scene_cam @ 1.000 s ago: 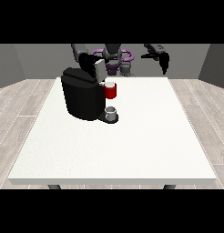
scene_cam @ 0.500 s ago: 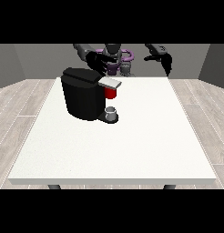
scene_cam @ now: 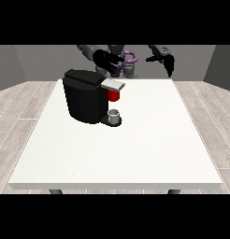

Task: Insert the coffee pod into the coffee machine and close the lid

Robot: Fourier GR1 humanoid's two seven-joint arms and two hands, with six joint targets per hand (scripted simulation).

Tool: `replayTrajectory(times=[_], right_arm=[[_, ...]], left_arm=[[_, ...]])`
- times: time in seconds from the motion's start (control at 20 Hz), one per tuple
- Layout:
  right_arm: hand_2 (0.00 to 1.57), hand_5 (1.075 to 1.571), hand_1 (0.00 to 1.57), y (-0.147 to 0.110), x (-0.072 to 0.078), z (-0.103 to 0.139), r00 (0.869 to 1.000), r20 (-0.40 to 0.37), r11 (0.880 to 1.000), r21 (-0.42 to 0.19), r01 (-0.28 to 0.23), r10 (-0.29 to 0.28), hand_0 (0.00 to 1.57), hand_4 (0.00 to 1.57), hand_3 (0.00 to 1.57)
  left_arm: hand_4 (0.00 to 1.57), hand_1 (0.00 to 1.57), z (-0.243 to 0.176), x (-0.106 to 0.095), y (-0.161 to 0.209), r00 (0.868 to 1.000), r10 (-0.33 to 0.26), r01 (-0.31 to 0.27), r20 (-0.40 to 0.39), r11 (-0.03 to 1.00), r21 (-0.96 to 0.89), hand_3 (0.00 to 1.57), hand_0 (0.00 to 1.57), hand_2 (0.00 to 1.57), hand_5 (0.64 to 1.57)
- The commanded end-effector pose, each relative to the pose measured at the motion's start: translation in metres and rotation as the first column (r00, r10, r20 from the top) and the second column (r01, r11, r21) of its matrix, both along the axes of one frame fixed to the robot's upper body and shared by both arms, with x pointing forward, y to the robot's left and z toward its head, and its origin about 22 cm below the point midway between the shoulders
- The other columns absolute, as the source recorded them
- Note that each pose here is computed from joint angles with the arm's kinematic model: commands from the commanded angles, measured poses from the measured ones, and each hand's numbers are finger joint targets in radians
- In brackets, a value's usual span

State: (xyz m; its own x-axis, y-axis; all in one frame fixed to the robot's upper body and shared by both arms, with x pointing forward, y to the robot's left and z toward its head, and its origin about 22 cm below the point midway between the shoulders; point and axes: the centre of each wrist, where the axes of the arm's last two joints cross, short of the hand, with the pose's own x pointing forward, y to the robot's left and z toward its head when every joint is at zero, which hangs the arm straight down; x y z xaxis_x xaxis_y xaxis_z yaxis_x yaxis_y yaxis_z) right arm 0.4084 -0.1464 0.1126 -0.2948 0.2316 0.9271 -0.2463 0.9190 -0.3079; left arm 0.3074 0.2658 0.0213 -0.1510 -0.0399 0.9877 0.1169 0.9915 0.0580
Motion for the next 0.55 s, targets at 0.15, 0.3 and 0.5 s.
replayTrajectory(times=[0.15,0.3,0.5], right_arm=[[0.0,1.571,0.0,0.027,-0.022,-0.023,0.989,-0.006,0.986,0.074,-0.147,0.148,0.0,0.26,0.0],[0.0,1.571,0.0,0.032,-0.052,-0.056,0.985,-0.053,0.97,0.192,-0.151,0.164,0.0,0.27,0.0],[0.0,1.571,0.0,0.002,-0.095,-0.12,0.976,-0.192,0.96,0.277,-0.046,0.103,0.0,0.16,0.0]], left_arm=[[0.17,0.0,-0.021,-0.011,-0.01,0.999,0.038,-0.038,-0.033,0.999,-0.016,0.0,0.0,0.0,1.571],[0.25,0.0,-0.025,-0.005,-0.009,0.999,0.032,-0.033,-0.04,0.999,-0.034,0.0,0.0,0.0,1.571],[0.19,0.0,-0.047,-0.031,0.012,0.986,0.096,-0.102,-0.135,0.994,-0.037,0.0,0.0,0.0,1.571]])
